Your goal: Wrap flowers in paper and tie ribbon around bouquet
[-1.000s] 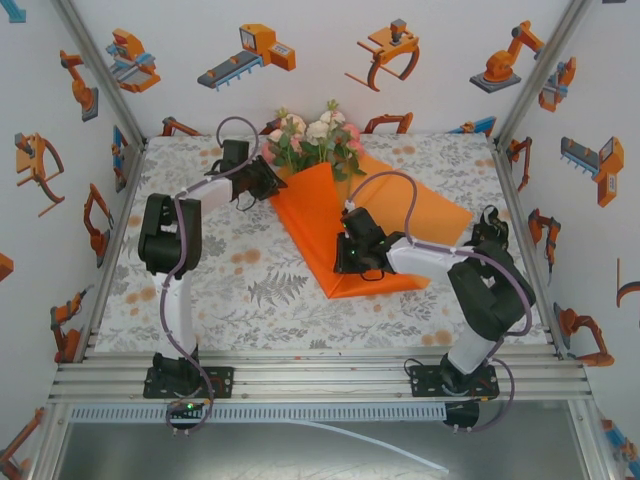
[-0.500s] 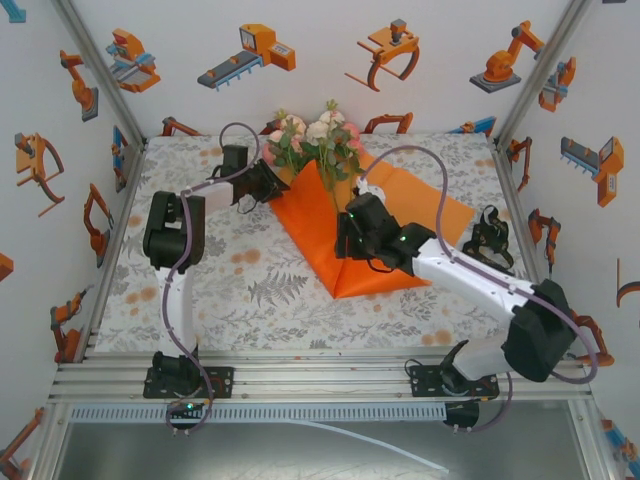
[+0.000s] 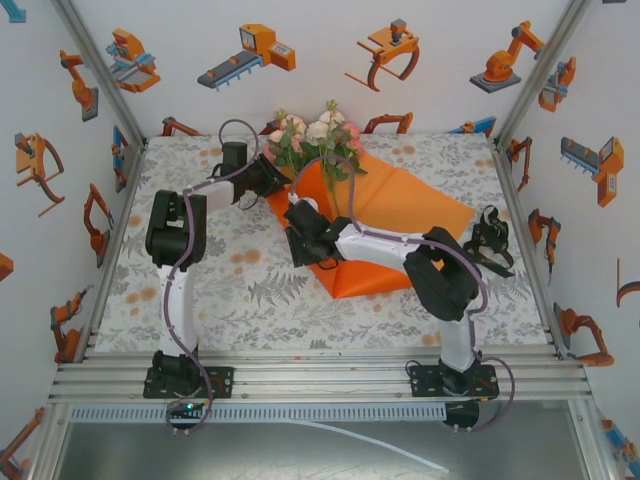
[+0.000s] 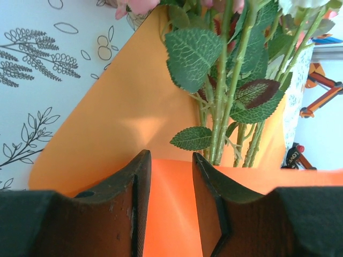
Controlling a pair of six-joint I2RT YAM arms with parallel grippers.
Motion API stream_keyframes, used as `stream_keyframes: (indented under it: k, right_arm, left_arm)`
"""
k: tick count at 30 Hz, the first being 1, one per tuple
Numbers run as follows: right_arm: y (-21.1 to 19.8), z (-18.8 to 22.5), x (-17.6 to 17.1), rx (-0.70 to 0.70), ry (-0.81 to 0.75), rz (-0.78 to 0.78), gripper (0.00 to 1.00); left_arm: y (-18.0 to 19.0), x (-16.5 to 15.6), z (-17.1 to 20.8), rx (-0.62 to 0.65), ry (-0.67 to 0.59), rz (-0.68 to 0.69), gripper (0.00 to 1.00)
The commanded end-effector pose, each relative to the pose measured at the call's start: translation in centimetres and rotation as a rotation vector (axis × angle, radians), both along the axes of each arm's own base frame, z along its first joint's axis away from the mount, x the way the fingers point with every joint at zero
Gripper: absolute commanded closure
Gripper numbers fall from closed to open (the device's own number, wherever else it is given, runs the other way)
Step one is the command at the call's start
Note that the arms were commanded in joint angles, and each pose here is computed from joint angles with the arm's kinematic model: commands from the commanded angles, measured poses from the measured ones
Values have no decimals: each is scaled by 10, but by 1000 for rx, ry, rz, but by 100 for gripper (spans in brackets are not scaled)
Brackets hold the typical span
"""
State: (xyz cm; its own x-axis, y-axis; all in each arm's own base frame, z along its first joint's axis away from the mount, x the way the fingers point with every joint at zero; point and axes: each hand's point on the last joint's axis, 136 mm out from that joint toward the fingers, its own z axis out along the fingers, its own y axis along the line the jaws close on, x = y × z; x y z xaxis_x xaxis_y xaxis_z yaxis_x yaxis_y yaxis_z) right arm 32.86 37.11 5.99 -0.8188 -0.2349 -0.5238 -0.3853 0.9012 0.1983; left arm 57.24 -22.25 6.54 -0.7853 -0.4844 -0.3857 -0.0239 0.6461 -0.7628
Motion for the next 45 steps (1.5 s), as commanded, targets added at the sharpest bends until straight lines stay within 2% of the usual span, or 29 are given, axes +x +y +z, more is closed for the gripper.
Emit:
stream_keyframes:
  k: [1, 5, 8, 13, 16, 20, 23, 26, 30, 36, 45]
  right_arm:
    - [-24, 4, 13, -11, -6, -88, 60]
    - [-25, -8, 6, 9, 40, -55, 60]
    - [-20, -9, 1, 54, 55, -27, 60]
    - [-15, -2, 0, 101, 64, -27, 59]
    - [-12, 4, -1, 121, 54, -6, 56]
    - [-12, 1, 0, 120, 62, 9, 54]
    - [-17, -1, 3, 117, 72, -6, 54]
    - [-20, -1, 5, 117, 73, -13, 54]
    - [-21, 3, 4, 121, 76, -5, 53]
    - [-30, 16, -7, 125, 67, 6, 48]
    - [-56, 1, -26, 79, 105, -35, 48]
  left_arm:
    - [11, 11, 54, -40, -99, 20, 61]
    - [39, 3, 84, -36, -141, 59, 56]
    - [58, -11, 91, 14, -150, 64, 54]
    - [62, -42, 61, 126, -65, -2, 57]
    - [56, -48, 46, 120, -36, -11, 64]
    - [21, -42, 41, 21, -31, -68, 79]
    - [3, -41, 31, -6, -3, -74, 85]
    - [-6, -39, 18, -5, 9, -67, 86]
    - [6, -28, -1, 29, 27, -13, 85]
    - [12, -2, -1, 11, -8, 7, 83]
    - [15, 14, -21, 4, -4, 13, 82]
